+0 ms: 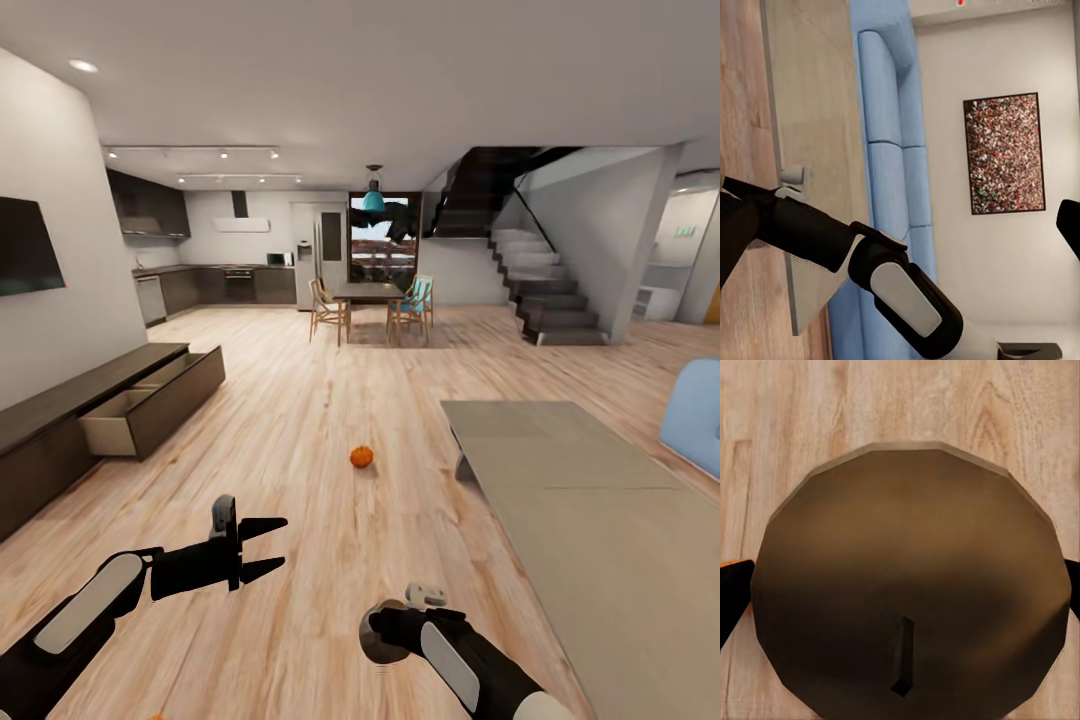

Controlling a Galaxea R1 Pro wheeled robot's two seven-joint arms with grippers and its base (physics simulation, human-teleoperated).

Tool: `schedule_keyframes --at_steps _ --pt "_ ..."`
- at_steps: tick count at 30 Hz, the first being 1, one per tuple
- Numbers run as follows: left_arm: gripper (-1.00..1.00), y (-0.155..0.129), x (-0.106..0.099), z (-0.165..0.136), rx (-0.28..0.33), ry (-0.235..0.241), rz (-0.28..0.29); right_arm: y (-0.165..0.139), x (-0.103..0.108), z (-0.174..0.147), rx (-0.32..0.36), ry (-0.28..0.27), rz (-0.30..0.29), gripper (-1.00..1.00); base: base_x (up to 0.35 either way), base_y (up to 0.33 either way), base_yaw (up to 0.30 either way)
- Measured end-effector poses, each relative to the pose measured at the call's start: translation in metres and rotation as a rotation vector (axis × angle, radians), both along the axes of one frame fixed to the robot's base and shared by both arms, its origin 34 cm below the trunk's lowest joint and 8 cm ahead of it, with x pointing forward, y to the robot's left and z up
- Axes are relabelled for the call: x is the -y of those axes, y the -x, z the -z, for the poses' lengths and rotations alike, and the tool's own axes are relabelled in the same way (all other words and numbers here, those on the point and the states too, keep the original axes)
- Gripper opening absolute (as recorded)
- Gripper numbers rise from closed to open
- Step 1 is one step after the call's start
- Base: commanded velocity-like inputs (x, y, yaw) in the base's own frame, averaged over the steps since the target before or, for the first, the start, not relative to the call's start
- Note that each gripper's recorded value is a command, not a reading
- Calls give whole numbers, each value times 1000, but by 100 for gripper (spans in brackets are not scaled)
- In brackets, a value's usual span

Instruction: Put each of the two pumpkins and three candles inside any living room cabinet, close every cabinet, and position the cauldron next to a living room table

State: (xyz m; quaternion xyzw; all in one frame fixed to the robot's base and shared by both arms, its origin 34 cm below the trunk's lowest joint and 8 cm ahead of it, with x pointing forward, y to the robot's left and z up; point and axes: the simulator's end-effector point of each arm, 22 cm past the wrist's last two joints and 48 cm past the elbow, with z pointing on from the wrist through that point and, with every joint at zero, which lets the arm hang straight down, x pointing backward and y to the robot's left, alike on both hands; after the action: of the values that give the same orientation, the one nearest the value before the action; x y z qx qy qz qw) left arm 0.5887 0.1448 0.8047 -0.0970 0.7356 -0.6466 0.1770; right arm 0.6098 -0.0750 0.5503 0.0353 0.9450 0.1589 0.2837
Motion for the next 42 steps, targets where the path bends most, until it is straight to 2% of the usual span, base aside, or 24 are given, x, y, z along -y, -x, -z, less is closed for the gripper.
schedule_keyframes --at_steps 42 --pt "100 -1 -1 2 -6 0 -5 0 1 0 1 5 2 -100 297 -18 0"
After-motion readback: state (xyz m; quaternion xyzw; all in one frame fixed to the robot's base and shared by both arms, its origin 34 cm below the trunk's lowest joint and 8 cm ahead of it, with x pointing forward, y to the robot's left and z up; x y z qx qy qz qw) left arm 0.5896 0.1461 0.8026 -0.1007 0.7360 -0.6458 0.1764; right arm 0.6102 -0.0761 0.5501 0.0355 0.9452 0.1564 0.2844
